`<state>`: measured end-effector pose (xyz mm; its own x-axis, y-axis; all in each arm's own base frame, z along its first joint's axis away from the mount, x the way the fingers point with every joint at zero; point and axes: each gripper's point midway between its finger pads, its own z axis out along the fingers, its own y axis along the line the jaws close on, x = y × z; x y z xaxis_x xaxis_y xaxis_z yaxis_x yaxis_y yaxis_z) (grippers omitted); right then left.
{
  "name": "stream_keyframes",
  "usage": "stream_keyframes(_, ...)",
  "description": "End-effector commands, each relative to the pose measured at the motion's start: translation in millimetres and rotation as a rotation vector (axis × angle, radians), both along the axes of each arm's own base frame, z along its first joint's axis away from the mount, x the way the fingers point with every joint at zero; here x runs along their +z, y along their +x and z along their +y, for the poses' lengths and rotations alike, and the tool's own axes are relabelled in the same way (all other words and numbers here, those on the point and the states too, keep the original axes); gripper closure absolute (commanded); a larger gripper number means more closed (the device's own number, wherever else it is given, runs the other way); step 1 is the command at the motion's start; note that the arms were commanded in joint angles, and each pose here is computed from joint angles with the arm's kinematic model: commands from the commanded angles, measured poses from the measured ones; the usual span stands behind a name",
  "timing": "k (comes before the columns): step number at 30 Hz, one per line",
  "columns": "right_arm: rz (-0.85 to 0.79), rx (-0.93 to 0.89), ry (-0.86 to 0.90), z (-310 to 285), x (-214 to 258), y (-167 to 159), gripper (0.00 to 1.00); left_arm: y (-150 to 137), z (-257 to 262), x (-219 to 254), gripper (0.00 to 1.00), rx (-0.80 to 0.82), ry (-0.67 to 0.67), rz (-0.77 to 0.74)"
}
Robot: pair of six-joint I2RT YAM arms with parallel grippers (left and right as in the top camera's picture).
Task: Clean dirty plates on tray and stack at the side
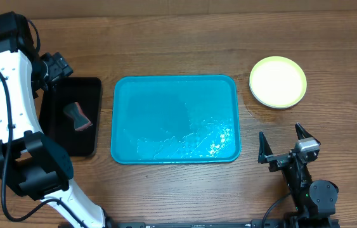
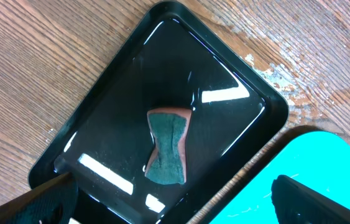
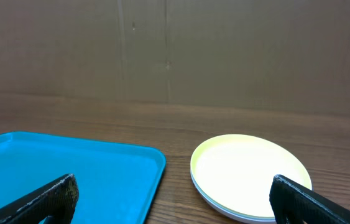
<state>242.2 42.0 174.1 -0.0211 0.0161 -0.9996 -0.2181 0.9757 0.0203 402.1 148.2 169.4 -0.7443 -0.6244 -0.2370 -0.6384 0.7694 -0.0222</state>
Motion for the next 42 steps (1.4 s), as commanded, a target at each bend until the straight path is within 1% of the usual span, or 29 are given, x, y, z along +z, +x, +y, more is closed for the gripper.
stream_keyframes(1,-0.004,-0.01,0.007,-2.0,-1.4,0.4,0.0,-1.4,7.7,6.6,0.0,-0.047,0.059,0.009)
stream_keyframes(2,-0.004,-0.01,0.007,-2.0,-1.4,0.4,0.0,-4.2,8.4,6.4,0.0,-0.065,0.068,0.024)
stream_keyframes(6,-0.004,-0.01,0.007,-2.0,-1.4,0.4,0.0,-28.3,-1.2,7.2,0.0,-0.078,0.03,0.106)
stream_keyframes(9,-0.004,-0.01,0.007,-2.0,-1.4,0.4,0.0,-34.8,-14.6,17.5,0.0,-0.091,-0.022,0.087)
stream_keyframes(11,-0.004,-0.01,0.007,-2.0,-1.4,0.4,0.0,-36.1,-28.8,28.4,0.0,-0.114,-0.06,0.05)
stream_keyframes(14,-0.004,-0.01,0.007,-2.0,-1.4,0.4,0.0,-43.1,-47.2,50.7,0.0,-0.222,-0.014,-0.018)
stream_keyframes(19,-0.004,-0.01,0.007,-2.0,-1.4,0.4,0.0,-51.4,-70.9,66.0,0.0,-0.328,0.055,-0.161)
stream_keyframes(22,-0.004,-0.01,0.007,-2.0,-1.4,0.4,0.0,-62.2,-99.5,61.3,0.0,-0.404,0.073,-0.293)
stream_keyframes(25,-0.004,-0.01,0.007,-2.0,-1.4,0.4,0.0,-70.9,-127.1,55.0,0.0,-0.552,0.093,-0.407)
stream_keyframes(28,-0.004,-0.01,0.007,-2.0,-1.4,0.4,0.0,-88.9,-150.8,43.4,0.0,-0.716,0.144,-0.508)
stream_keyframes(29,-0.004,-0.01,0.007,-2.0,-1.4,0.4,0.0,-102.4,-157.7,36.2,0.0,-0.759,0.175,-0.558)
stream_keyframes(32,-0.004,-0.01,0.007,-2.0,-1.4,0.4,0.0,-126.1,-160.4,26.9,0.0,-0.762,0.207,-0.636)
stream_keyframes(36,-0.004,-0.01,0.007,-2.0,-1.4,0.4,0.0,-150.0,-158.9,18.8,0.0,-0.752,0.242,-0.692)
stream_keyframes(39,-0.004,-0.01,0.007,-2.0,-1.4,0.4,0.0,-159.6,-159.1,6.7,0.0,-0.751,0.248,-0.705)
stream_keyframes(42,-0.004,-0.01,0.007,-2.0,-1.4,0.4,0.0,-154.7,-160.6,-6.8,0.0,-0.752,0.261,-0.755)
